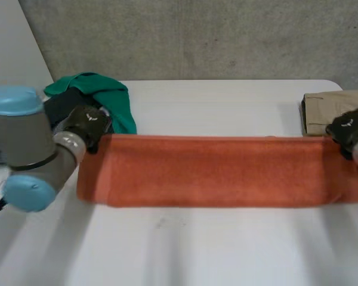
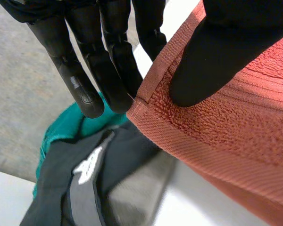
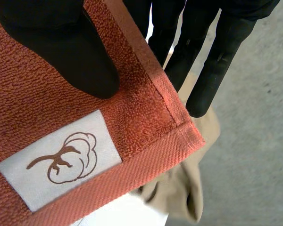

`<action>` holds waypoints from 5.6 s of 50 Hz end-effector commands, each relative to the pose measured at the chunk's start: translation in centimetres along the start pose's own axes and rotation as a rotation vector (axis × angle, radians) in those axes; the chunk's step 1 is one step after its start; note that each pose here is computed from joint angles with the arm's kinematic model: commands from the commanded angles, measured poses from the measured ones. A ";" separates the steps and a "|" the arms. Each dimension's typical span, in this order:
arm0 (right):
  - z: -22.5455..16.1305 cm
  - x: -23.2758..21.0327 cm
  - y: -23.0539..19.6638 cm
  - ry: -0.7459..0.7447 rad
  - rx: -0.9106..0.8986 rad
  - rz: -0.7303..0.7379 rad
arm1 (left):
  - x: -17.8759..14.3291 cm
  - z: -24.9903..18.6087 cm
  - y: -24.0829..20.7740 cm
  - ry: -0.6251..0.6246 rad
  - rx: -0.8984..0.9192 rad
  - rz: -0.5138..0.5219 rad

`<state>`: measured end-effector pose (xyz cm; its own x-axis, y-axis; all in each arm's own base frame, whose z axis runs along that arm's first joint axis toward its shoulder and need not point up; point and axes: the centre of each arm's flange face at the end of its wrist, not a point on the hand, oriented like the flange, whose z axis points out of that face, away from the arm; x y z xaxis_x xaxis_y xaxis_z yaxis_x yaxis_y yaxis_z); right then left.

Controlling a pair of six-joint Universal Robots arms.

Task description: Fold the laundry.

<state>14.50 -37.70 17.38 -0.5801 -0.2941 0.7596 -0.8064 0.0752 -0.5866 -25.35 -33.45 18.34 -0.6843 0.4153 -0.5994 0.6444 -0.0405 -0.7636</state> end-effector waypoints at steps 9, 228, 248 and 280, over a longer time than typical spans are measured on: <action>3.9 -0.9 -1.9 0.160 0.098 0.016 | 2.7 3.6 -2.9 -0.134 0.231 0.008; -10.2 -18.6 -9.0 -0.343 0.460 0.356 | 5.9 -9.0 -14.1 0.640 0.430 -0.466; -4.8 -14.8 -12.8 -0.208 0.583 0.401 | 4.9 -8.6 -14.9 0.605 0.480 -0.462; 16.7 7.2 10.3 0.099 0.740 0.675 | 4.6 -9.2 -15.4 0.583 0.512 -0.508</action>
<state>6.32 -54.68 18.68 -0.9420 -0.2664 0.2043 -0.0248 -0.5515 -0.8338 -35.29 -22.49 30.28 -0.4733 0.8786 -0.0637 -0.0216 -0.0839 -0.9962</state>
